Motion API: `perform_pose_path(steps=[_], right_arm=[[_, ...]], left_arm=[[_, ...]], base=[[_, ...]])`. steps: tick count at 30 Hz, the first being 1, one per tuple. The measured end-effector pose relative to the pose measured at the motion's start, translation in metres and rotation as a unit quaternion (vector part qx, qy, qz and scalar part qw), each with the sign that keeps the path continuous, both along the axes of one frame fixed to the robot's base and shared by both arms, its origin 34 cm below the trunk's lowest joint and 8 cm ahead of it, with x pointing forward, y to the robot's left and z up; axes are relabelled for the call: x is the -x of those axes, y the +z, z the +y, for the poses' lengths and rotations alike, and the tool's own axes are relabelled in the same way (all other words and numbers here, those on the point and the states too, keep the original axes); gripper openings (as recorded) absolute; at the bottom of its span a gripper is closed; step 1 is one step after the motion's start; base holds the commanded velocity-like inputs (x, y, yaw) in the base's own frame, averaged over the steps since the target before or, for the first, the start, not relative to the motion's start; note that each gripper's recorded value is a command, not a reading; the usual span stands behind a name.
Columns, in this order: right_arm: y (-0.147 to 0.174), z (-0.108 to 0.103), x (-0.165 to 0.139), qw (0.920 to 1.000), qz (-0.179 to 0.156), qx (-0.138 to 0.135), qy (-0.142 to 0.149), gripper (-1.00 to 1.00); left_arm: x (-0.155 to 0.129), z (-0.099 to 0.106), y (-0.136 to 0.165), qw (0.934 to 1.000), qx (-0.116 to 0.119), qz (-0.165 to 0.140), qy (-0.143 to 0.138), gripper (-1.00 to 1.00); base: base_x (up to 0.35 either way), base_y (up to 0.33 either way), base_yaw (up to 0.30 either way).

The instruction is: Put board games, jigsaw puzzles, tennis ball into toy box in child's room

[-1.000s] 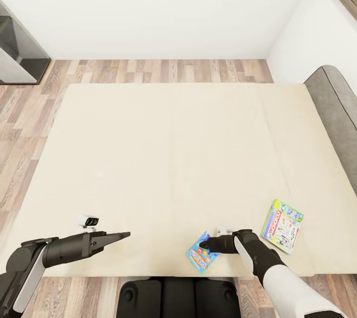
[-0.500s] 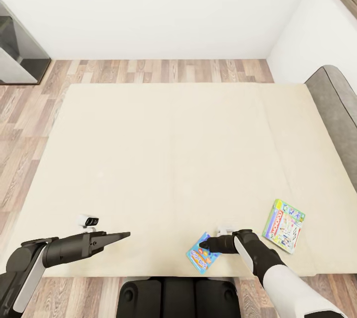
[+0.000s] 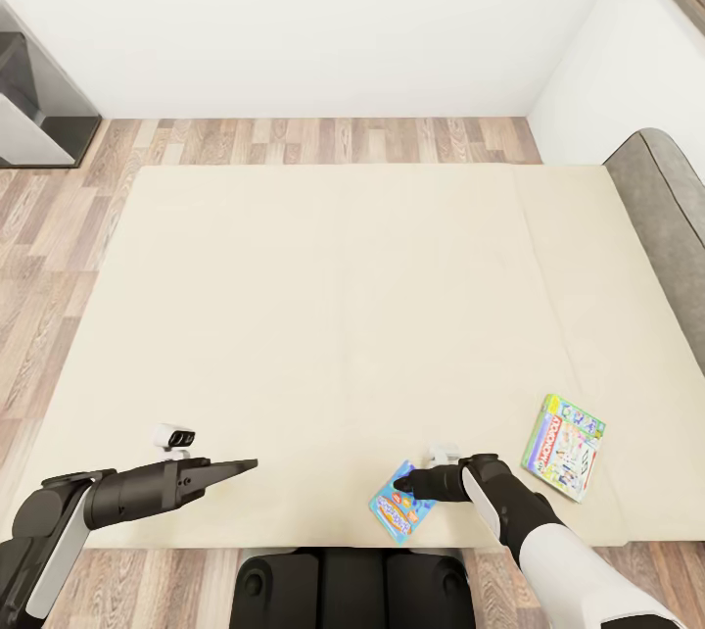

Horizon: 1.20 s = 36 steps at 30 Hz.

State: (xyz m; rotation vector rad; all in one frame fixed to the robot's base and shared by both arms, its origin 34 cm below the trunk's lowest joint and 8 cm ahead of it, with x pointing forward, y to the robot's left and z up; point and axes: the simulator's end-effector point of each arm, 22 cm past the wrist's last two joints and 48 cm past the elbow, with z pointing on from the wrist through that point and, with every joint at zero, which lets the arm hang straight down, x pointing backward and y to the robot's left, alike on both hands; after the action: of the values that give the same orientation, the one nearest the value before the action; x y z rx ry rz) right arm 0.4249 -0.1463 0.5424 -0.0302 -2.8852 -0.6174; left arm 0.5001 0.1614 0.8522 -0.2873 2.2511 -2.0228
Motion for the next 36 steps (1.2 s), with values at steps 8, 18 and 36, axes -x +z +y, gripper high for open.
perform_pose_path(steps=[8, 18, 36], right_arm=[[-0.0002, -0.0005, 0.0, 1.0, 0.0, 0.001, 0.0, 1.0], [-0.0004, -0.0008, 0.0001, 1.0, 0.0, 0.002, 0.001, 1.0], [-0.0004, -0.0009, 0.0001, 1.0, 0.0, 0.002, 0.0, 1.0]], left_arm=[[-0.0001, 0.0002, 0.0, 1.0, 0.0, 0.001, 0.0, 1.0], [-0.0002, 0.0003, 0.0, 1.0, 0.0, 0.001, 0.0, 1.0], [-0.0002, 0.0003, 0.0, 1.0, 0.0, 0.001, 0.0, 1.0]], base=[[0.0, 0.077, 0.0], [0.0, 0.045, 0.0], [0.0, 0.01, 0.0]])
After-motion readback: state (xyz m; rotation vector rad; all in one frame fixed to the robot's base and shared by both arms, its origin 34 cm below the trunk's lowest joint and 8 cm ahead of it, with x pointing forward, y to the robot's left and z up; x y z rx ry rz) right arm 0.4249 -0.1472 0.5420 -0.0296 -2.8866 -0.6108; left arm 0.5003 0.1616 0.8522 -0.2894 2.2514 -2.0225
